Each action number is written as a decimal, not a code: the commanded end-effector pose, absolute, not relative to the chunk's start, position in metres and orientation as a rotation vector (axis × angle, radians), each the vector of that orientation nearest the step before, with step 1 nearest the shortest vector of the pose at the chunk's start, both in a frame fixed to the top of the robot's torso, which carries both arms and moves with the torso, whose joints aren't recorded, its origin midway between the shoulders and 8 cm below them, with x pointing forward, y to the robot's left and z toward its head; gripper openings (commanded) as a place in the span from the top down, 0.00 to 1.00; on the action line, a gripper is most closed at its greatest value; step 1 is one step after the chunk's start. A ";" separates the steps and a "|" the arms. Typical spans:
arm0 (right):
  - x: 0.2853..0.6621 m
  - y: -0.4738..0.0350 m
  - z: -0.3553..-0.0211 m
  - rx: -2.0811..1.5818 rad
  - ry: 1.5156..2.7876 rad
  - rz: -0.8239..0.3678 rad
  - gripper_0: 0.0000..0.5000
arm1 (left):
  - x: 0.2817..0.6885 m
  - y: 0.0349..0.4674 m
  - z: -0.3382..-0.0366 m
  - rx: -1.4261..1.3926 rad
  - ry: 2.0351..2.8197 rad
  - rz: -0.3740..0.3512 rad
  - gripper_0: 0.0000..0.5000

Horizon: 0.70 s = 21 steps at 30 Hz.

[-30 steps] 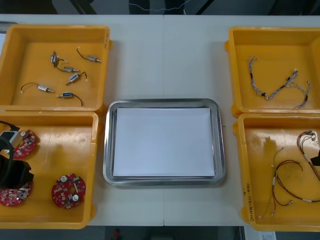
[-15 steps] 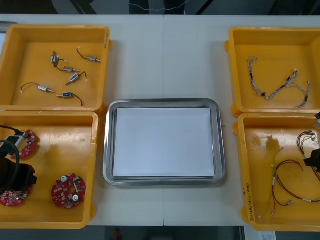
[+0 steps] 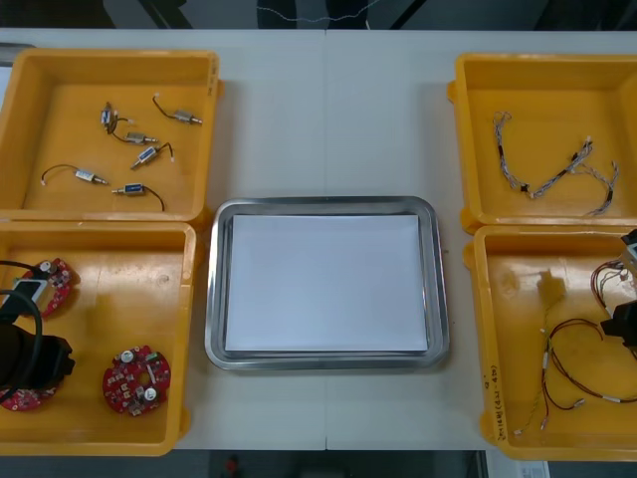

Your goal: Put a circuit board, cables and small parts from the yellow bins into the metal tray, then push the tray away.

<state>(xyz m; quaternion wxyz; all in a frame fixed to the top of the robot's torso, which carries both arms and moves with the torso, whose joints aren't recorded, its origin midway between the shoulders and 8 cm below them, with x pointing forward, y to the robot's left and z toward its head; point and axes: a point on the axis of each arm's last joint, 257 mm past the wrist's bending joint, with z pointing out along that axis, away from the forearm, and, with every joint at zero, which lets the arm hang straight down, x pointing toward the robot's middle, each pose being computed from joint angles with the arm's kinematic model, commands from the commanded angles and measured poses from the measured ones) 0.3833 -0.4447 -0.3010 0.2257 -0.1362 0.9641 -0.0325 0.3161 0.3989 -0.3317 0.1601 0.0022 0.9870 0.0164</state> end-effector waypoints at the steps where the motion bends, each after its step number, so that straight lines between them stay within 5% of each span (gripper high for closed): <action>1: 0.381 -0.461 -0.303 -0.424 2.663 -0.149 0.00 | 0.302 0.415 -0.337 0.033 2.849 0.117 0.68; 2: 0.381 -0.461 -0.304 -0.422 2.663 -0.147 0.00 | 0.303 0.414 -0.336 0.034 2.846 0.116 0.99; 13: 0.381 -0.460 -0.316 -0.415 2.664 -0.128 0.00 | 0.308 0.414 -0.331 0.031 2.827 0.111 1.00; 21: 0.378 -0.458 -0.319 -0.413 2.673 -0.119 0.00 | 0.312 0.418 -0.295 0.047 2.818 0.143 1.00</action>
